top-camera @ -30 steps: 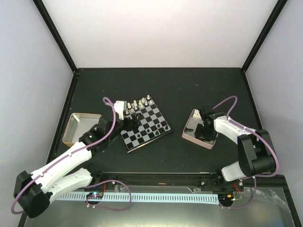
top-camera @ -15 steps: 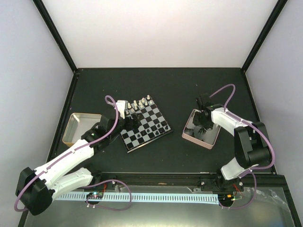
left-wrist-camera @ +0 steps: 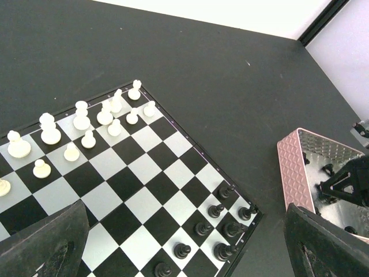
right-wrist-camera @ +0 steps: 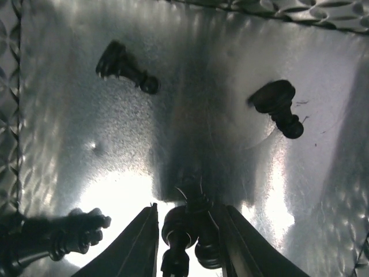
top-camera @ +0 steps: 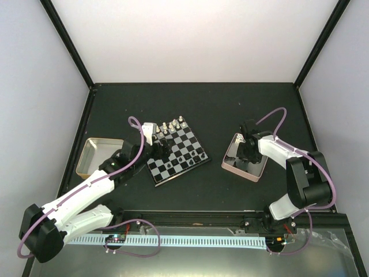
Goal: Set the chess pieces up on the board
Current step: Pick up the chess piece from the storage box.
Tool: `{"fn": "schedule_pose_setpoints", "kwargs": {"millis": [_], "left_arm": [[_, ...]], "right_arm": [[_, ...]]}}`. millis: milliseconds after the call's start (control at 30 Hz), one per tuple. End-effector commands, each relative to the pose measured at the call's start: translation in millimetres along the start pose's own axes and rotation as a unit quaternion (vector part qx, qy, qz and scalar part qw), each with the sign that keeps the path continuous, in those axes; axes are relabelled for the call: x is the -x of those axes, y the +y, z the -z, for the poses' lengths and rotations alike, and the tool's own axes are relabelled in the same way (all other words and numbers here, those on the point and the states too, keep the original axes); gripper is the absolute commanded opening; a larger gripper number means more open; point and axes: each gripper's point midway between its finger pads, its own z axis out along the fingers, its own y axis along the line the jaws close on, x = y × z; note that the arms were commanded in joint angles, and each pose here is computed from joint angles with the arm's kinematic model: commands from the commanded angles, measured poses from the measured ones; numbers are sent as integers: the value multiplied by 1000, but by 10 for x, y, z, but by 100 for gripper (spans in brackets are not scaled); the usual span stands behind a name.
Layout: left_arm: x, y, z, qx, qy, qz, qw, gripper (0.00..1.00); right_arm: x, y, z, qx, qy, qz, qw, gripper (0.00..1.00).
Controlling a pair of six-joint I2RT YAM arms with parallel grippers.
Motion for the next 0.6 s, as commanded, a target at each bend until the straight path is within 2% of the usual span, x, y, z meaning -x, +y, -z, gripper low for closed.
{"fn": "schedule_pose_setpoints", "kwargs": {"millis": [0,267,467,567], "left_arm": [[149,-76,17,-14,-16,10,1000,94],[137,-75,15,-15,-14,12,1000,94],[129,-76,17,-16,-12,13,1000,94],[127,-77,17,-17,-12,14,1000,93]], "right_arm": [[-83,-26,38,9,7,8,1000,30],[-86,-78,91,-1,0,12,1000,23],[-43,-85,148,-10,-10,19,1000,27],[-40,-71,159,-8,-12,22,1000,19]]}}
